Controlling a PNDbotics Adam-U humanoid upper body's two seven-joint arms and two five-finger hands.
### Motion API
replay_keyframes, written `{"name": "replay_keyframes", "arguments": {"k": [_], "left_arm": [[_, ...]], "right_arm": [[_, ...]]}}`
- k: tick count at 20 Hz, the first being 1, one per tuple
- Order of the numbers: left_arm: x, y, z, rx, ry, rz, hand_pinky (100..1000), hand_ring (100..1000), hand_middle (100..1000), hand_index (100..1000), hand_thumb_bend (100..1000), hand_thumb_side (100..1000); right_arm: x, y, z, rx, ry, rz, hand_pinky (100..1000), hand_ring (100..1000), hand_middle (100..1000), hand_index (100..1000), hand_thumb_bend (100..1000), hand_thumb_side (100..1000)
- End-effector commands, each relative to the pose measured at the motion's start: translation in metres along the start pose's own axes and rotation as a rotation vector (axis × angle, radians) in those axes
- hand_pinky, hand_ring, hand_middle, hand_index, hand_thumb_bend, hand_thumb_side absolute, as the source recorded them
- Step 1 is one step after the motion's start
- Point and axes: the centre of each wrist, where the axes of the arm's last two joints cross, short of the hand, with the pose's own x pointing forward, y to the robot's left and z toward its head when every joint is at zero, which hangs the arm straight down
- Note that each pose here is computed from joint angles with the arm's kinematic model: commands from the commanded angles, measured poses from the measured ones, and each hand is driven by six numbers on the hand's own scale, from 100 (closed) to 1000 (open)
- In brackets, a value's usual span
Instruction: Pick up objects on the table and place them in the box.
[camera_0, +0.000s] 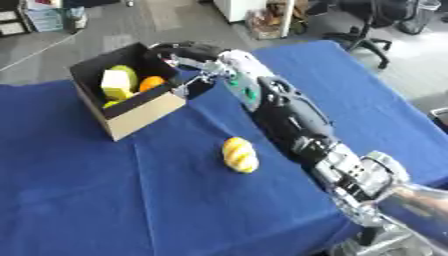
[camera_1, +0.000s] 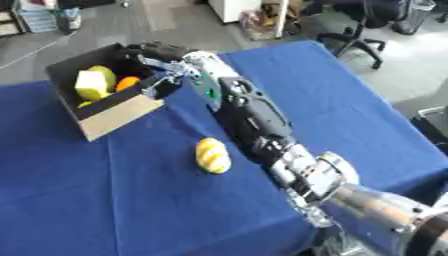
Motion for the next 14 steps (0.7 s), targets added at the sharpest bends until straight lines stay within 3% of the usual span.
{"name": "replay_keyframes", "arguments": {"k": [1, 8, 14], "left_arm": [[0.006, 0.008, 0.0, 0.011, -0.013, -0.04, 771, 622, 624, 806, 105, 624], [0.006, 0.009, 0.0, 0.012, -0.011, -0.048, 772, 622, 624, 806, 105, 627], [0.007, 0.01, 0.0, 0.012, -0.011, -0.051, 773, 623, 625, 807, 105, 628]], "right_arm": [[0.0, -0.022, 0.036, 0.052, -0.043, 0.027, 939, 907, 945, 1000, 100, 128], [-0.01, 0.014, 0.091, 0.248, 0.015, -0.024, 942, 911, 931, 1000, 100, 153], [-0.016, 0.049, 0.107, 0.383, 0.063, -0.033, 942, 913, 916, 1000, 100, 169]]}}
